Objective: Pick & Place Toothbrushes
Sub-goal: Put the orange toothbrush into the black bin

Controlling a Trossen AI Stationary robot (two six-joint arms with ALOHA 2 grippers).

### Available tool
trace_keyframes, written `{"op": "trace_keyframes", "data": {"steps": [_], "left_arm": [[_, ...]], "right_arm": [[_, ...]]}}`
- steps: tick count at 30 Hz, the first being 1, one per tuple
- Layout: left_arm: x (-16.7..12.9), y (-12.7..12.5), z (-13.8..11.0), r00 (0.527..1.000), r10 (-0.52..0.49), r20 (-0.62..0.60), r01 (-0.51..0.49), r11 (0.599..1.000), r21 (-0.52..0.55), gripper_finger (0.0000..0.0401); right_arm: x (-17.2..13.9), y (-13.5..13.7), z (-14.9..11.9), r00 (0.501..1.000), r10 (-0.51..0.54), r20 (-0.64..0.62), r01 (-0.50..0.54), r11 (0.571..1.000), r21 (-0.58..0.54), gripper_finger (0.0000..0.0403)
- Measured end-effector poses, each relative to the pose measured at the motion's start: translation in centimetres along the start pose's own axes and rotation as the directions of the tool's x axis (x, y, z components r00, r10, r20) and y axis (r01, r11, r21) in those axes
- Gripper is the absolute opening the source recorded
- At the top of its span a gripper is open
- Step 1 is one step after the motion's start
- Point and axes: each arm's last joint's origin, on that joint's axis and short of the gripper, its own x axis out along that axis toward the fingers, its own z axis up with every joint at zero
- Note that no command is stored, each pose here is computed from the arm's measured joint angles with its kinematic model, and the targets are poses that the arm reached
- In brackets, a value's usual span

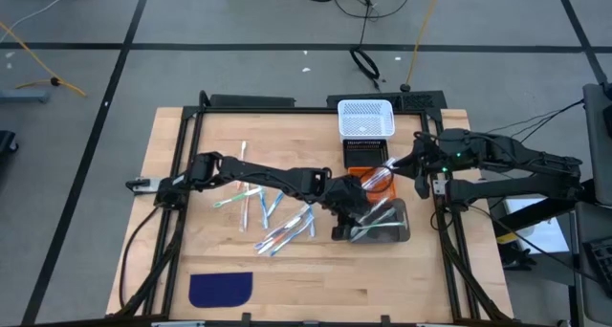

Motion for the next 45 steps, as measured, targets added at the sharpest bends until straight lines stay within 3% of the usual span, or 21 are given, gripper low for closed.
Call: {"op": "trace_keyframes", "data": {"steps": [8,12,23,30,41,45], "left_arm": [[-0.2,-0.6,-0.4,0.998,-0.008,-0.056,0.009,1.000,0.003,0.0182],[-1.4,-0.5,-1.1,0.981,0.078,-0.178,-0.087,0.995,-0.046,0.0182],[-4.3,-1.4,-3.9,0.824,0.214,-0.524,-0.286,0.956,-0.059,0.0182],[-5.1,-2.2,-4.9,0.708,0.331,-0.624,-0.445,0.895,-0.030,0.0182],[-4.7,-4.0,-5.3,0.703,0.343,-0.622,-0.464,0.885,-0.036,0.0182],[-4.6,-4.4,-6.1,0.786,0.261,-0.560,-0.387,0.915,-0.116,0.0182]], "right_arm": [[1.2,-0.4,-1.1,0.999,-0.014,-0.050,0.014,1.000,-0.001,0.0075],[1.5,-0.4,-1.2,0.999,-0.011,-0.041,0.011,1.000,0.000,0.0075],[1.5,-0.3,-1.1,1.000,-0.003,-0.024,0.003,1.000,0.001,0.0075],[1.5,-0.3,-1.1,1.000,-0.004,-0.031,0.004,1.000,0.001,0.0075],[2.8,-0.8,-2.6,0.996,-0.021,-0.091,0.021,1.000,0.001,0.0075],[2.8,-0.8,-2.5,0.996,-0.019,-0.084,0.019,1.000,0.000,0.0075]]}}
